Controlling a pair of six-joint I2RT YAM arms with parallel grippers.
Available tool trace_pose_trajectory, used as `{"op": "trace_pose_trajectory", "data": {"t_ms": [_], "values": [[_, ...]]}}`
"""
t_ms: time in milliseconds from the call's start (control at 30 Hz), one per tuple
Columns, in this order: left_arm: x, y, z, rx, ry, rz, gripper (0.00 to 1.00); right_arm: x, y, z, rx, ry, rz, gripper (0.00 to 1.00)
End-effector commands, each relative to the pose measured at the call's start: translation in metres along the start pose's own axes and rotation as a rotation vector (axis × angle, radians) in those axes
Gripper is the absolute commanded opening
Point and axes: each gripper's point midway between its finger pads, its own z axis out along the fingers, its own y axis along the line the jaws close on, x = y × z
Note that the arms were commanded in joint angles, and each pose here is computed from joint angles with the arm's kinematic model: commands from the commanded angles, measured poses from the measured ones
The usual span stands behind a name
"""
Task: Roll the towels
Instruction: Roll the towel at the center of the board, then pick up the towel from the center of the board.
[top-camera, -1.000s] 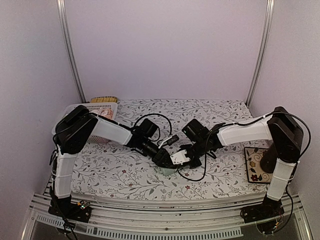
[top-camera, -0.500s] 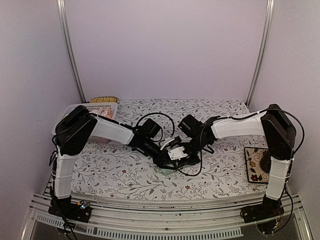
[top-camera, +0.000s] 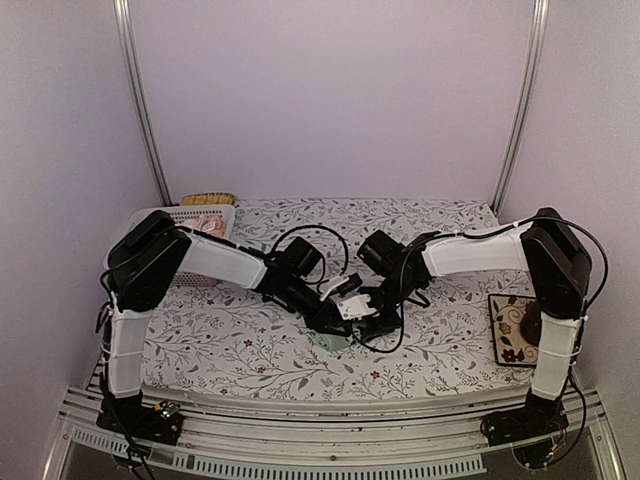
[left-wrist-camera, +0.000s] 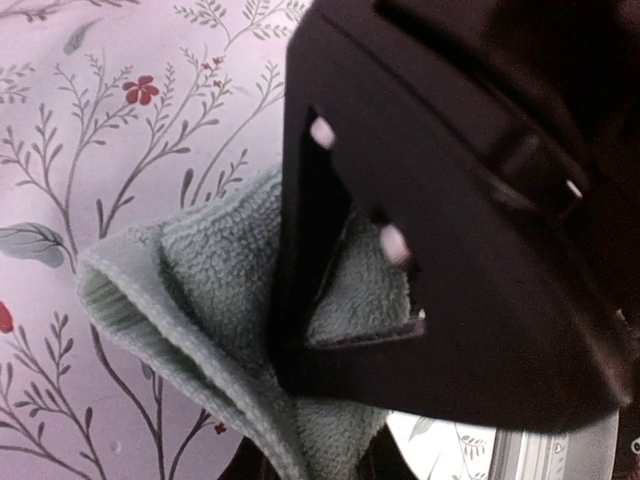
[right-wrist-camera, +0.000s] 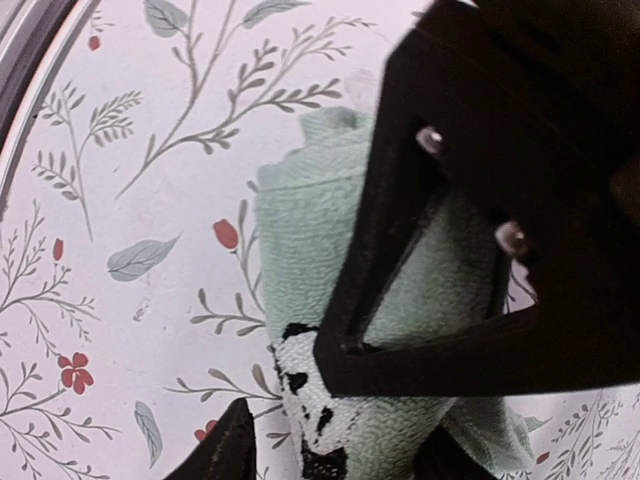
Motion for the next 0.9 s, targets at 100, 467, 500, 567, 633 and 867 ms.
{"op": "trace_pose_trajectory", "data": {"t_ms": [100,467,500,567,633,867], "values": [[0.044,-0.007,0.010,-0.040,0.115,-0.072,0.00,-0.008,-0.027,-0.042,0.189,-0.061,0.094,0.71],[-0.003,-0.015,-0.022,-0.113,-0.019,-0.058,0.00,-0.001,-0.053,-0.141,0.602,-0.065,0.416,0.99],[-0.010,-0.015,-0.028,-0.127,-0.040,-0.057,0.00,0.001,-0.051,-0.151,0.644,-0.082,0.460,0.99],[-0.026,-0.016,-0.038,-0.154,-0.078,-0.046,0.00,0.005,-0.048,-0.170,0.718,-0.107,0.524,0.99],[-0.050,-0.023,-0.055,-0.183,-0.136,-0.014,0.00,0.014,-0.047,-0.185,0.796,-0.109,0.599,0.99],[-0.104,-0.015,-0.110,-0.301,-0.278,-0.022,0.00,0.045,-0.051,-0.210,1.003,-0.091,0.799,0.99]]}}
